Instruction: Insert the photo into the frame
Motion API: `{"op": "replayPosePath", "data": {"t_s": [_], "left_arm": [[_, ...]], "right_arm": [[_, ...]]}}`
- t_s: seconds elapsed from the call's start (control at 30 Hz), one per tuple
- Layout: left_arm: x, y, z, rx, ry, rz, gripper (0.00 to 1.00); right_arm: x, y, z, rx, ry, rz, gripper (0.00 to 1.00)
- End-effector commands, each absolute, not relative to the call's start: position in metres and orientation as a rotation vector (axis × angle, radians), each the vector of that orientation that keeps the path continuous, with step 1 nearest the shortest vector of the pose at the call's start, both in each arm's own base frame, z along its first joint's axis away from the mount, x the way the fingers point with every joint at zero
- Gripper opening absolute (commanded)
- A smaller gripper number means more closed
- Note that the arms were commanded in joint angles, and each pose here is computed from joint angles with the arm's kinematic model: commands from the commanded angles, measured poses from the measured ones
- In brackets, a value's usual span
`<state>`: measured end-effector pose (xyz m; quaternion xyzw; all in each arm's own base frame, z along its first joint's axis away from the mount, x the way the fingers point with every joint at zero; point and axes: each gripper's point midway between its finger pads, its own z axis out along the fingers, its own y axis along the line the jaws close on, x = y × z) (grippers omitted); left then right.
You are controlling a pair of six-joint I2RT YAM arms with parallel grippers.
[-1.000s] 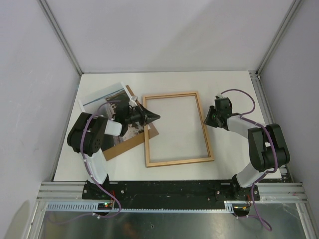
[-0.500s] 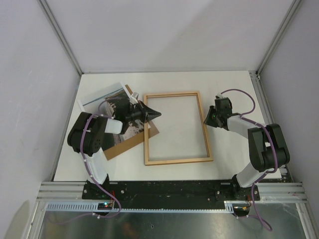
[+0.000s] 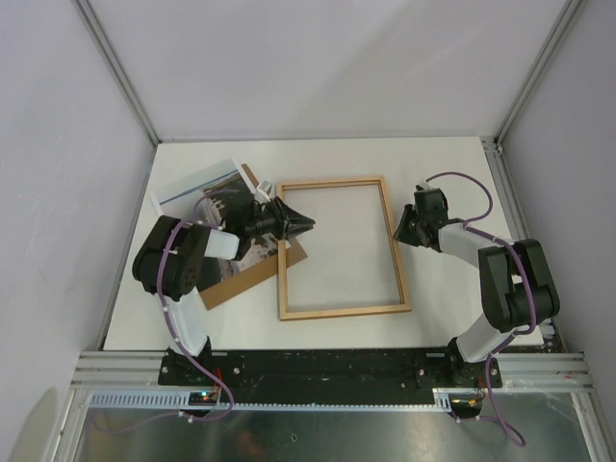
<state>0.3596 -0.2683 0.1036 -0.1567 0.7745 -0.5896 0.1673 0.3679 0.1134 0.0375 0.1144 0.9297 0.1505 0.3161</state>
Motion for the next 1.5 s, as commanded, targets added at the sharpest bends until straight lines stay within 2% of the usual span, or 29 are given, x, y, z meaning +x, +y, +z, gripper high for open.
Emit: {"op": "replayPosePath", "data": {"t_s": [0.0, 0.37, 0.83, 1.47], "left_arm": [[0.357, -0.277, 0.116, -0.323, 2.182, -1.701, 0.32], [0.361, -0.27, 0.112, -0.325, 2.21, -1.636, 0.53], [0.367, -0.261, 0.108, -0.295, 2.258, -1.51, 0.69], [0.376, -0.238, 0.099, -0.222, 2.353, -1.183, 0.75]], "right_arm": [[0.353, 0.123, 0.024, 0.267, 2.527, 0.408, 0.22], [0.354, 0.124, 0.025, 0.264, 2.523, 0.417, 0.23], [0.353, 0.125, 0.028, 0.259, 2.518, 0.422, 0.23], [0.352, 0.125, 0.031, 0.258, 2.517, 0.431, 0.22]]}}
